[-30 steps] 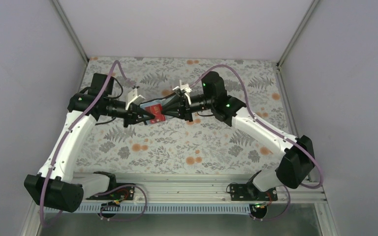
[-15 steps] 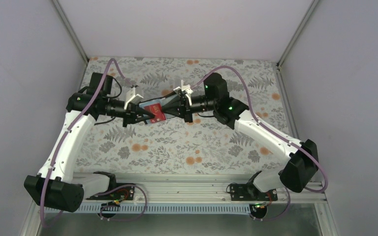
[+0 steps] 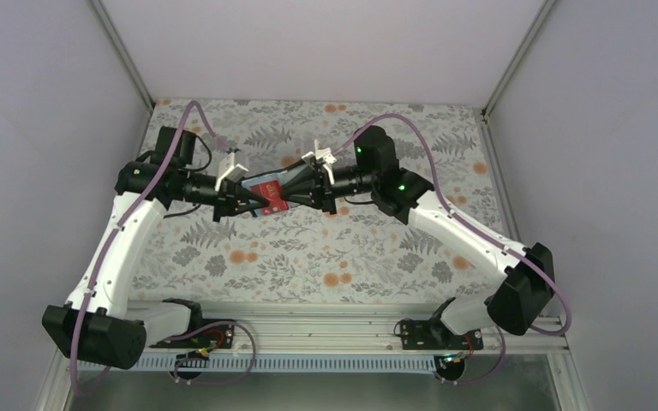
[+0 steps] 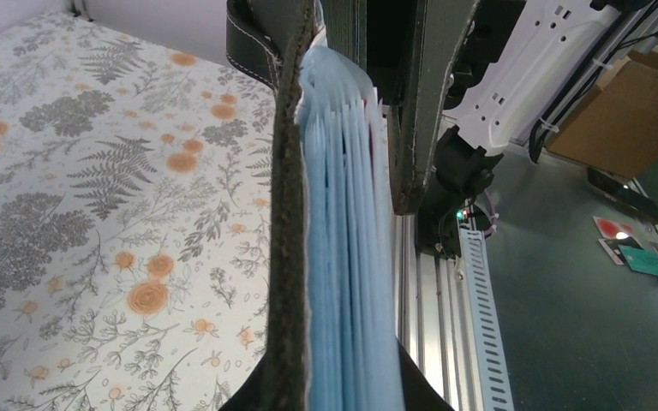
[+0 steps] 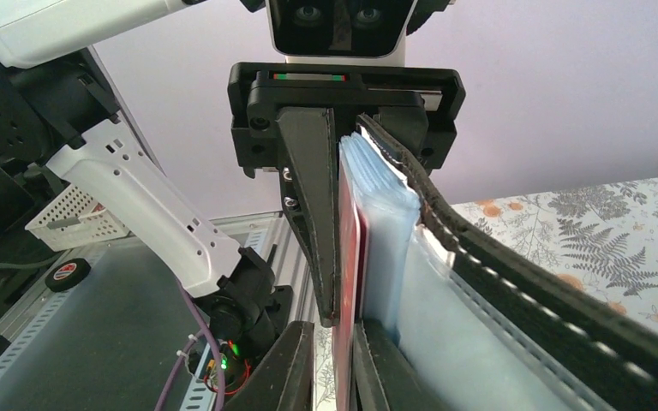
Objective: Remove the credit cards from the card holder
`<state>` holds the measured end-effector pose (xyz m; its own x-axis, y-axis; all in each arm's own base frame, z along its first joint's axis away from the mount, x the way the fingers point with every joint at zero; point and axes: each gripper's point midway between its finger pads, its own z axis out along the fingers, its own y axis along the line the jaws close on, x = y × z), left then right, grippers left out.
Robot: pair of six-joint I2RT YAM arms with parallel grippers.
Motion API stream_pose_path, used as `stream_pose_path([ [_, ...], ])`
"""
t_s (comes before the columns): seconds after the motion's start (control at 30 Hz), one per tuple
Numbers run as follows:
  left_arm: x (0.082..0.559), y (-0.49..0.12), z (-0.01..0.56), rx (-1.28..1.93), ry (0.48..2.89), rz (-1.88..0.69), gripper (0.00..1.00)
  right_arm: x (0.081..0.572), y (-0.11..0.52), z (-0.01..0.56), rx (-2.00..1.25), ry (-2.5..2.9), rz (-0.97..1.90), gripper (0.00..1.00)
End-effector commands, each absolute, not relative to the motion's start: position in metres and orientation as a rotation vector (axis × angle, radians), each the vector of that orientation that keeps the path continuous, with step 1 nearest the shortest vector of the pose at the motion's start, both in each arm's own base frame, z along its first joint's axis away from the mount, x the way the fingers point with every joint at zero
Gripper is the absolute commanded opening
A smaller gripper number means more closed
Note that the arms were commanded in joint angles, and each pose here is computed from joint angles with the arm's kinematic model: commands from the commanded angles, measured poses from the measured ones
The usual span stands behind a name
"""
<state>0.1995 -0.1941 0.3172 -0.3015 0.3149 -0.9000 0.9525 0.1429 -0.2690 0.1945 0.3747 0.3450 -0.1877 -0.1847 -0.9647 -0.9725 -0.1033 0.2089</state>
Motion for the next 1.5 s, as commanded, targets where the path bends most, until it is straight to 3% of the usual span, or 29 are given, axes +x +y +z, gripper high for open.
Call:
stream_pose_path([
  [0.0,0.197,-0.198,0.337,1.256,1.601,-1.193,0.02,0.185,0.385,0.346,-1.368,1.407,1.403,0.17],
  [0.17,0.199,-0.198,0.337,1.249,1.609,-1.180,0.02,0.176,0.392,0.342,-1.411,1.389,1.394,0.28],
  [0.37,0.204,-0.196,0.337,1.238,1.619,-1.154,0.02,0.162,0.393,0.340,-1.474,1.338,1.390,0.23],
  [0.6,0.214,-0.192,0.333,1.207,1.654,-1.101,0.02,0.123,0.371,0.341,-1.636,1.142,1.441,0.33],
  [0.93,0.224,-0.189,0.324,1.168,1.709,-1.041,0.02,0.146,0.382,0.346,-1.494,1.272,1.414,0.39],
  [1.13,0.217,-0.189,0.330,1.180,1.676,-1.051,0.02,0.177,0.392,0.347,-1.277,1.474,1.396,0.27],
  [1.3,0.212,-0.190,0.335,1.193,1.651,-1.069,0.02,0.178,0.396,0.343,-1.257,1.535,1.450,0.05],
  [1.47,0.204,-0.192,0.337,1.211,1.624,-1.100,0.03,0.186,0.392,0.344,-1.227,1.557,1.402,0.04],
])
